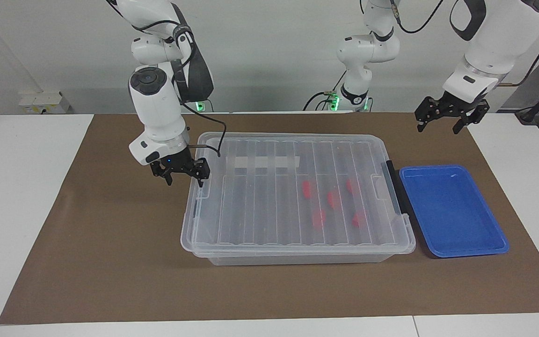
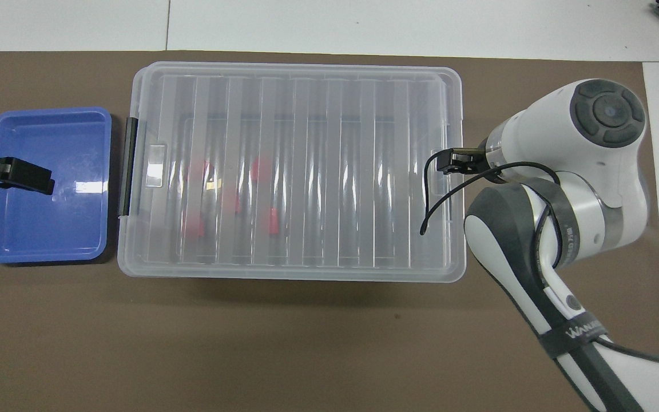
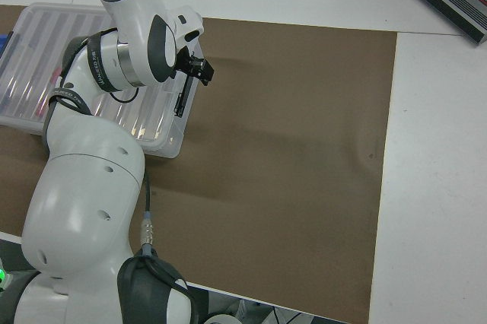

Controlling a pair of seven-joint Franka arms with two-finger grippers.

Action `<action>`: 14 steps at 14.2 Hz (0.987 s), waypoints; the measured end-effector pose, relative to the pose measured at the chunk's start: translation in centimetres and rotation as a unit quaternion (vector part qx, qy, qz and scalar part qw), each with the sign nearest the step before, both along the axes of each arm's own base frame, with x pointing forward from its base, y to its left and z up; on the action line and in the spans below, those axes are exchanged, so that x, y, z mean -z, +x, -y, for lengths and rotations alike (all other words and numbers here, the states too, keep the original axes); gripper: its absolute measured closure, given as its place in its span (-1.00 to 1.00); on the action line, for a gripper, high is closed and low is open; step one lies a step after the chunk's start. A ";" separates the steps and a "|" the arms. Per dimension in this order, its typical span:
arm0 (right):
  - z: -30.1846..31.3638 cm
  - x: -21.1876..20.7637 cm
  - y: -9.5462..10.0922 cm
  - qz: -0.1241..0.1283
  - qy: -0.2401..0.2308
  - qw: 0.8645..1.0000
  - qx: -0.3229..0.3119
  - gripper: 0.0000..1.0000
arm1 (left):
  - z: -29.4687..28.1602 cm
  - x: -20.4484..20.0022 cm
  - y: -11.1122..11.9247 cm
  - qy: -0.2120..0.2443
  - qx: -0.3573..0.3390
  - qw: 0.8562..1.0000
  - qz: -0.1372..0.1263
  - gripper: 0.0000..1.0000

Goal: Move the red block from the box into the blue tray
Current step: 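Reach the right gripper to the clear lid's edge nearest it, then slide the clear lid away with the right gripper while the left gripper reaches in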

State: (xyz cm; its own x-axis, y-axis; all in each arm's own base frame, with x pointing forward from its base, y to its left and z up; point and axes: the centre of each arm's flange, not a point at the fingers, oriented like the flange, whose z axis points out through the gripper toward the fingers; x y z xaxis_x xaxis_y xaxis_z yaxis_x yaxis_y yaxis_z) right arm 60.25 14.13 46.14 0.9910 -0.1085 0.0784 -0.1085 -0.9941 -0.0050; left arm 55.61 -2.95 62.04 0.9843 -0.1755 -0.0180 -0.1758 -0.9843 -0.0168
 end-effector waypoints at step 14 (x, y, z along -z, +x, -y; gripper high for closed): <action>10.3 0.5 1.0 -0.027 -0.024 0.988 -0.147 -0.93 | 15.1 -0.5 -1.5 -0.027 -0.067 0.995 0.070 -1.00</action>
